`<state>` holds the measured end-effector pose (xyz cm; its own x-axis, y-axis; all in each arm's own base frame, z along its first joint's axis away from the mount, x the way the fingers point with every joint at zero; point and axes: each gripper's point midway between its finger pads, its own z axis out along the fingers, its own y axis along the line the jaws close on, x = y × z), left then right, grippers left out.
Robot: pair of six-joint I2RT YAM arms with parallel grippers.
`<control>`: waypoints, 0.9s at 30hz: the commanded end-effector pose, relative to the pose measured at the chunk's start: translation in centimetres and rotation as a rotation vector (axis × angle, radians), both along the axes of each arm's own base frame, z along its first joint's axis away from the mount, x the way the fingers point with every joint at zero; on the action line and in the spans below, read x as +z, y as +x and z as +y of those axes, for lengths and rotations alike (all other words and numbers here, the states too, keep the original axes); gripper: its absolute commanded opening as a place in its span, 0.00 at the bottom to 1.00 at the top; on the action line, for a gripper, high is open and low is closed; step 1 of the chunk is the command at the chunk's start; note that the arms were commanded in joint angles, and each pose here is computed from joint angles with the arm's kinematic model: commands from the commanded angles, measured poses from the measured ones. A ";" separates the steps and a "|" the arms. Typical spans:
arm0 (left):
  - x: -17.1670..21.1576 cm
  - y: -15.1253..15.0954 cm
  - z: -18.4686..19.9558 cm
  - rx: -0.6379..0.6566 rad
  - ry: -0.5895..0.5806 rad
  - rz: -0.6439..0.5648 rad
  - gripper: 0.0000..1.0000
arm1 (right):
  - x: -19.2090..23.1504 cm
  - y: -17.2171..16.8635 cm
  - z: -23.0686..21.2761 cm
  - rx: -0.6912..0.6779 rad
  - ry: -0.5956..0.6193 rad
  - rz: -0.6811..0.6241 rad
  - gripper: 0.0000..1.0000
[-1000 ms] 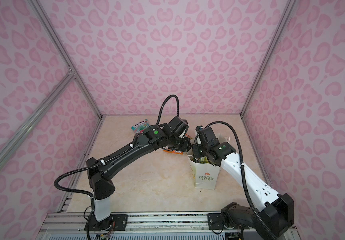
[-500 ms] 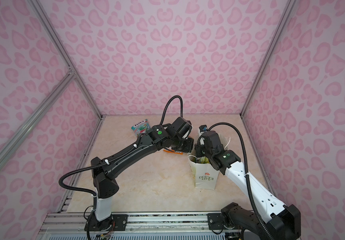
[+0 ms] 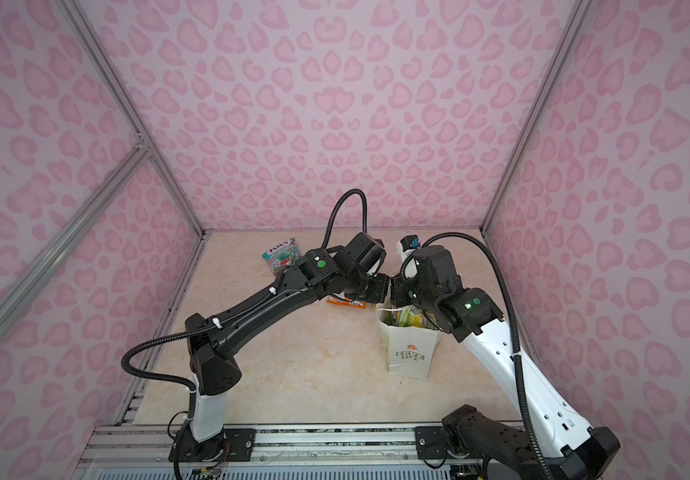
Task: Place the snacks into the paper bag
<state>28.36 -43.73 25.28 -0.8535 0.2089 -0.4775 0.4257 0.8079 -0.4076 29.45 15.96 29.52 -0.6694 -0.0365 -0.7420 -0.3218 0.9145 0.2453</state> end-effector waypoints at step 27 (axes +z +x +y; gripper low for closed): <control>6.6 -0.6 7.7 0.055 -0.063 -0.129 0.72 | 3.5 -1.5 2.7 0.107 0.395 0.264 0.44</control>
